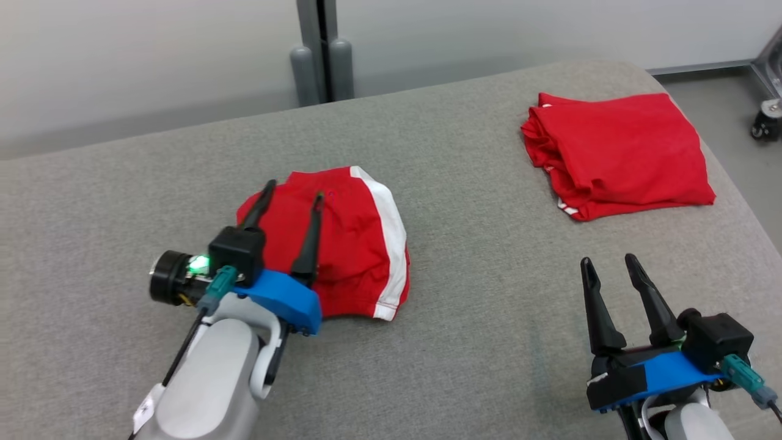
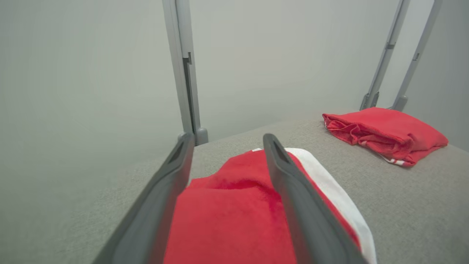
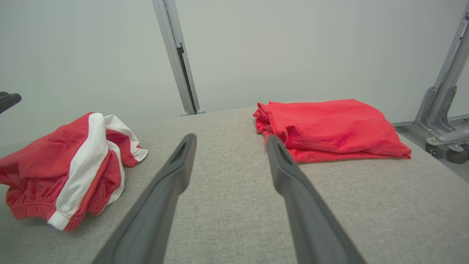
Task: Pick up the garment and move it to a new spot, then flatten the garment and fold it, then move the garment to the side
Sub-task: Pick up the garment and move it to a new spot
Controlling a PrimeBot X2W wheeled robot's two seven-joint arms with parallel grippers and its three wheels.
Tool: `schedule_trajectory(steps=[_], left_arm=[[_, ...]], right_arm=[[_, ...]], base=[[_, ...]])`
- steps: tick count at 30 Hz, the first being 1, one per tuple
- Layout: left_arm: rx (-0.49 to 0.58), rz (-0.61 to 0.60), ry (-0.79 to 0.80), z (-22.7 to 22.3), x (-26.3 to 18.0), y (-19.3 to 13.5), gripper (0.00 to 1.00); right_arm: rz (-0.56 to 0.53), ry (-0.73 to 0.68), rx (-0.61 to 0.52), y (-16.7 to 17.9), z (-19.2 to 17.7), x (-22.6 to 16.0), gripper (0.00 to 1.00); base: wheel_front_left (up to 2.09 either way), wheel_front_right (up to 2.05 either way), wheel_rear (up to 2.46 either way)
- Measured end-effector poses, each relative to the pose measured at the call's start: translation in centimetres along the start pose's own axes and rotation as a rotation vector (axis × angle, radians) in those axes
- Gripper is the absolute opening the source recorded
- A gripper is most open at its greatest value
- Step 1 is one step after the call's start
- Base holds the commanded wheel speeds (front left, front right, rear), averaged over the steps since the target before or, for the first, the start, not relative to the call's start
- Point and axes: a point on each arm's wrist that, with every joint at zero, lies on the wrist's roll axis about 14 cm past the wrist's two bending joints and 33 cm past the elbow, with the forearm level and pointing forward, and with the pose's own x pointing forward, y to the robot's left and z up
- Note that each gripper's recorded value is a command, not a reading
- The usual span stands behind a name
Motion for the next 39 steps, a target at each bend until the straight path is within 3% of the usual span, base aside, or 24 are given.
schedule_trajectory(steps=[10, 20, 26, 39], left_arm=[[0.056, 0.245, -0.095, 2.4, -5.1, 7.3, 1.0], [0.081, 0.517, -0.118, 2.8, -13.3, 13.5, 1.0], [0.065, 0.602, -0.103, 2.1, -17.0, 14.7, 1.0], [0.028, 0.657, -0.059, 0.0, -20.6, 14.0, 1.0]], right_arm=[[0.067, 0.001, 0.009, 2.2, -0.2, 0.5, 1.0], [0.14, 0.007, 0.011, 4.6, -0.6, 1.3, 1.0], [0.167, 0.012, 0.01, 5.5, -0.8, 1.4, 1.0], [0.174, 0.046, 0.007, 5.5, -1.8, 0.3, 1.0]], base=[[0.0, 0.0, 0.0], [0.0, 0.0, 0.0], [0.0, 0.0, 0.0], [0.0, 0.0, 0.0]])
